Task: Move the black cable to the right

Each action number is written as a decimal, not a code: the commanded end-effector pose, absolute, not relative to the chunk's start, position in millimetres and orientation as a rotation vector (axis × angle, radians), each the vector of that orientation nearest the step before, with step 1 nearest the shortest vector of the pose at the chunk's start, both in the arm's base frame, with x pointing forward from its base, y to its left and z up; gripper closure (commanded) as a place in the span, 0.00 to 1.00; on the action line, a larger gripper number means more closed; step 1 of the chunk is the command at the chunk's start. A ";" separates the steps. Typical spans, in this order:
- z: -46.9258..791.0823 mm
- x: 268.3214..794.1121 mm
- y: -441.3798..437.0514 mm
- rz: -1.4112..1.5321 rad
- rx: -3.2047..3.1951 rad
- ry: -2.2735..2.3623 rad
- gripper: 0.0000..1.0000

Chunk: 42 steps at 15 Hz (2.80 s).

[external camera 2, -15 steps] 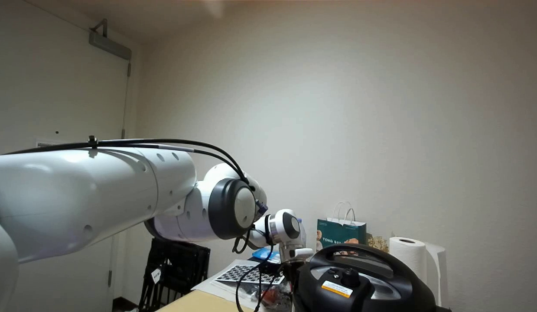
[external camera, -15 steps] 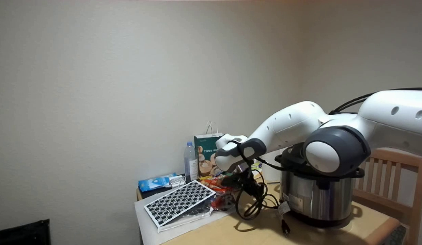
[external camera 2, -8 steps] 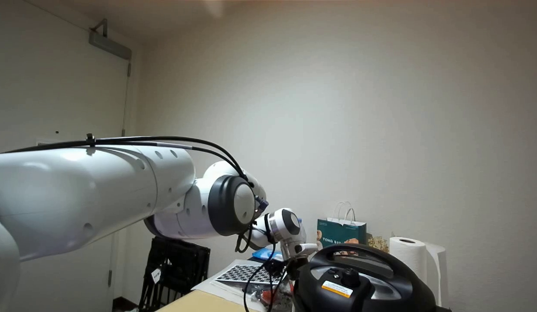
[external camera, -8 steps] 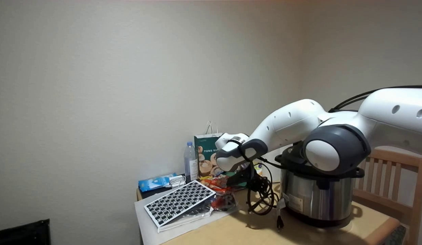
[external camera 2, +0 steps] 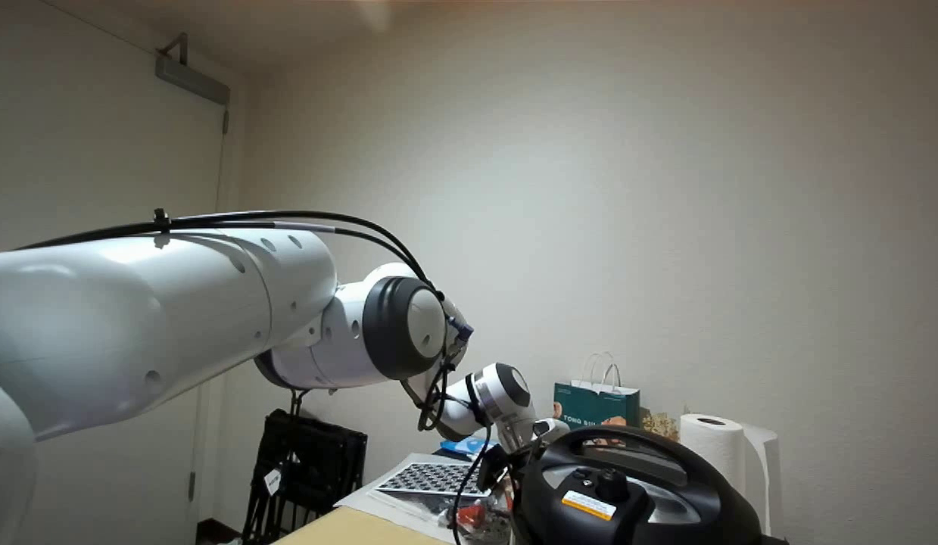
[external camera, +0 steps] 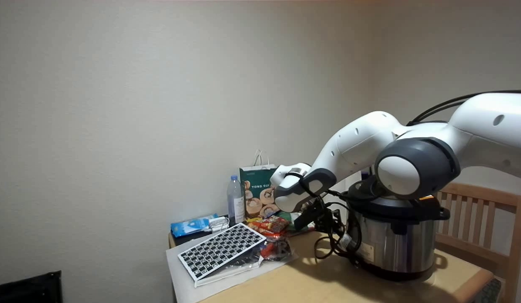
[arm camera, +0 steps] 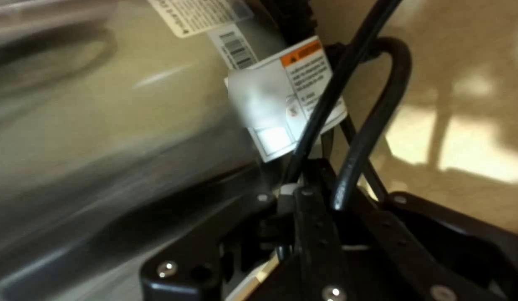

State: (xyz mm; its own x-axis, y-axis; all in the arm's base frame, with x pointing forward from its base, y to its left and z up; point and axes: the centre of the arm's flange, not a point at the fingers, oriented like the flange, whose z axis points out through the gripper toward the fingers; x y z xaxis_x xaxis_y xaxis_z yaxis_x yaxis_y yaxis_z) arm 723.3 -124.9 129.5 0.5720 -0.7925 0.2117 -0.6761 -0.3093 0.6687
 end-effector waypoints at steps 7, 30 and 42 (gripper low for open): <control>167.0 675.5 -92.7 -0.177 1.996 -0.968 0.54; 166.6 684.3 -39.9 -0.434 2.183 -1.197 0.00; 202.6 676.4 -7.1 -0.826 2.276 -1.153 0.00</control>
